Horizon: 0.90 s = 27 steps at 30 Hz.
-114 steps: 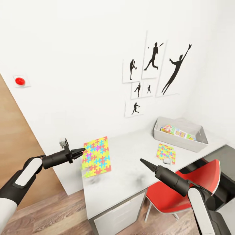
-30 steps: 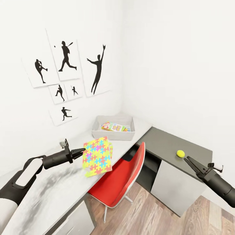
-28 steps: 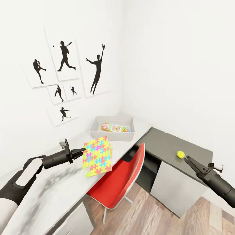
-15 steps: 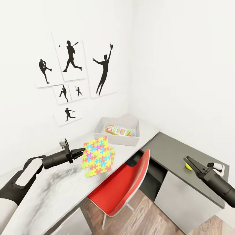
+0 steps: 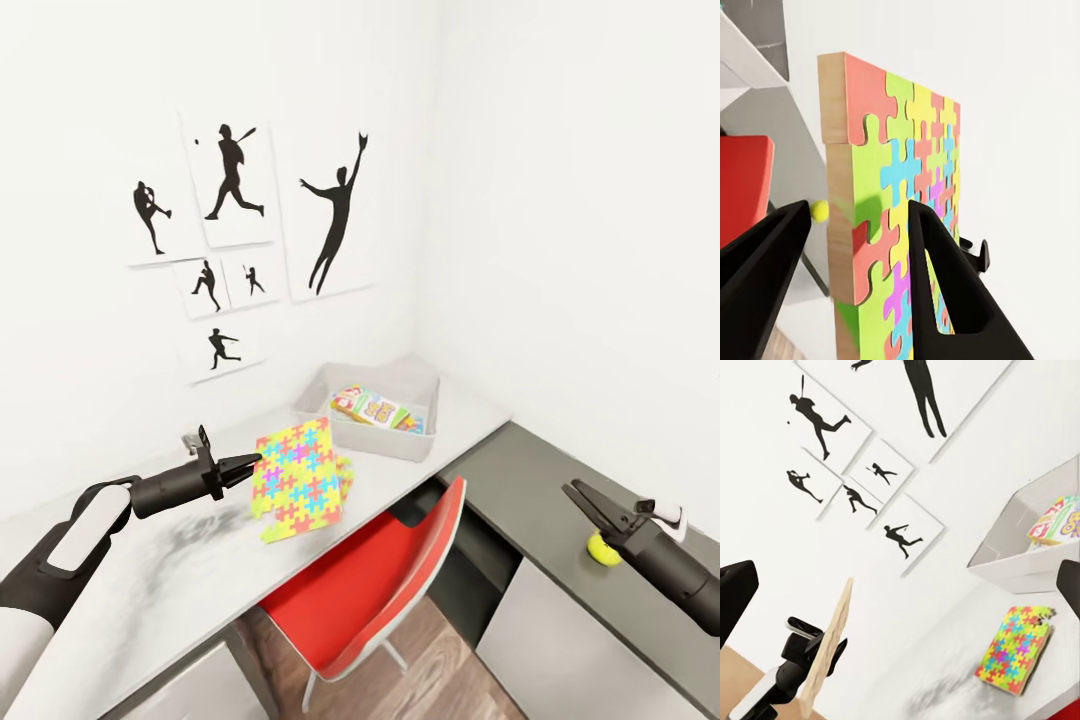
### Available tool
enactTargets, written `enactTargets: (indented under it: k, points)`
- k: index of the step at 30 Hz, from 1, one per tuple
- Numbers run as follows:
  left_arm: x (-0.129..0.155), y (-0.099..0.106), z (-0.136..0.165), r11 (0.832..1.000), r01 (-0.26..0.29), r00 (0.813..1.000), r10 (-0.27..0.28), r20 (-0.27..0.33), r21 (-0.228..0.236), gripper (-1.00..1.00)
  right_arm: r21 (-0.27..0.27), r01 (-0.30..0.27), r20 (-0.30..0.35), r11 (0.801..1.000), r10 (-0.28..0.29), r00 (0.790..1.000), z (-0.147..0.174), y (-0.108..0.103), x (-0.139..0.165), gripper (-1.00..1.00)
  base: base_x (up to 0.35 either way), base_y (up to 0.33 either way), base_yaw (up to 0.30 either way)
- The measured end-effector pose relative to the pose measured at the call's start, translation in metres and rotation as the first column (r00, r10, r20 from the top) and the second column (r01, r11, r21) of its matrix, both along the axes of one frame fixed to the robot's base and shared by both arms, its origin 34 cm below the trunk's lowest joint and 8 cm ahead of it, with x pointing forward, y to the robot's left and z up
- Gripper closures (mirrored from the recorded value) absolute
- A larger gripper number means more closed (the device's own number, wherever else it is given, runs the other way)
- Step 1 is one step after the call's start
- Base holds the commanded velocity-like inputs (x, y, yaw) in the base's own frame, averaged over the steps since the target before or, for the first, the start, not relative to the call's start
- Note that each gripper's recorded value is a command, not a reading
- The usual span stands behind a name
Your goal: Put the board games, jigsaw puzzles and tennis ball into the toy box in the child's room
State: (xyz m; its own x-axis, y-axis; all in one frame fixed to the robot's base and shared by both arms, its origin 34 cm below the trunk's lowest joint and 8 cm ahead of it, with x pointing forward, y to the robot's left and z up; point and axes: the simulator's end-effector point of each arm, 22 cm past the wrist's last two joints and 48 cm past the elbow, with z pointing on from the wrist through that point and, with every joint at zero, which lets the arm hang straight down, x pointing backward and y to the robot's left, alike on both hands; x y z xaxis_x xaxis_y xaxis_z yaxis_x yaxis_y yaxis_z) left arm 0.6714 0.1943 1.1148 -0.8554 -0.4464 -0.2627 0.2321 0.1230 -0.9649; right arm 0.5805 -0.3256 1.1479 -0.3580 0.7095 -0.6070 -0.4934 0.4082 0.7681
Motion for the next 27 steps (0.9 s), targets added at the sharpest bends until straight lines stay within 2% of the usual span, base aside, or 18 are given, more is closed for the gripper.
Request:
enactTargets:
  k: [14, 17, 19, 21, 24, 27]
  points:
    - [0.000, 0.000, 0.000, 1.000, 0.000, 1.000, 0.000, -0.001, 0.000, 1.00, -0.007, -0.006, 0.006, 1.000, 0.006, 1.000, 0.005, 0.002, -0.001, -1.00, 0.141, -0.212, 0.026]
    - [0.000, 0.001, 0.000, 1.000, -0.001, 1.000, 0.001, 0.000, 0.000, 1.00, -0.020, -0.041, 0.019, 0.999, 0.042, 0.999, 0.021, 0.013, -0.005, -1.00, 0.034, -0.036, 0.007]
    - [0.000, 0.000, 0.000, 1.000, 0.000, 1.000, 0.000, -0.001, -0.001, 1.00, -0.009, -0.087, -0.036, 0.996, 0.086, 0.996, 0.017, 0.030, -0.005, -1.00, 0.011, -0.011, 0.002]
    - [0.000, 0.000, -0.001, 1.000, 0.000, 1.000, 0.000, -0.001, -0.001, 1.00, -0.026, -0.093, -0.095, 0.995, 0.090, 0.991, 0.011, 0.037, 0.005, -1.00, 0.005, -0.006, 0.001]
    - [0.000, -0.001, -0.001, 1.000, 0.001, 1.000, -0.001, -0.002, -0.002, 1.00, -0.112, -0.025, -0.165, 0.993, 0.006, 0.986, 0.018, 0.037, 0.059, -1.00, 0.002, -0.002, 0.000]
    - [0.000, -0.001, -0.001, 1.000, 0.001, 1.000, -0.001, -0.002, -0.002, 1.00, -0.188, 0.028, -0.249, 0.982, -0.075, 0.966, 0.010, 0.034, 0.107, -1.00, 0.000, 0.000, 0.000]
